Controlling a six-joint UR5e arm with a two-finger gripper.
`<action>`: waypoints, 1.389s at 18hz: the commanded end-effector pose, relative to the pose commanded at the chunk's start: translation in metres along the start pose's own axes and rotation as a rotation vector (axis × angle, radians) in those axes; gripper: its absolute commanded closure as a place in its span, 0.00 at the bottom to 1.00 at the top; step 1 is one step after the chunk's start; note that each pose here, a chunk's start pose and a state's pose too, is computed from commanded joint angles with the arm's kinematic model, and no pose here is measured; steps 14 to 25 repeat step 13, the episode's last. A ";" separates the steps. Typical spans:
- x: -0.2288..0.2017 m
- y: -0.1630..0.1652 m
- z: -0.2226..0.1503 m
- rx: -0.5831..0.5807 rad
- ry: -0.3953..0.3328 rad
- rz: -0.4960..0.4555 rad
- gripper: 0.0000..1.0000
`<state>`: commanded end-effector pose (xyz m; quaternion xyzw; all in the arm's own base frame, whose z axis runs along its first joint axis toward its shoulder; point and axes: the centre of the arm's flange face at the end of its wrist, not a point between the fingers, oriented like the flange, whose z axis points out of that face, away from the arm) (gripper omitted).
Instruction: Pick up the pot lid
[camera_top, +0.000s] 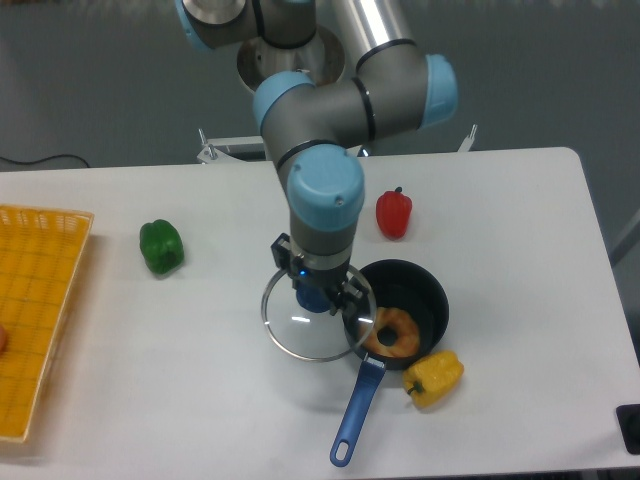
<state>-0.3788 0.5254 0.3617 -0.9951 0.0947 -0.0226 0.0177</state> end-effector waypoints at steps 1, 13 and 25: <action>0.000 0.000 0.000 0.001 -0.001 0.000 0.49; 0.002 0.000 0.004 -0.006 0.009 0.004 0.49; 0.002 0.000 0.004 -0.006 0.009 0.004 0.49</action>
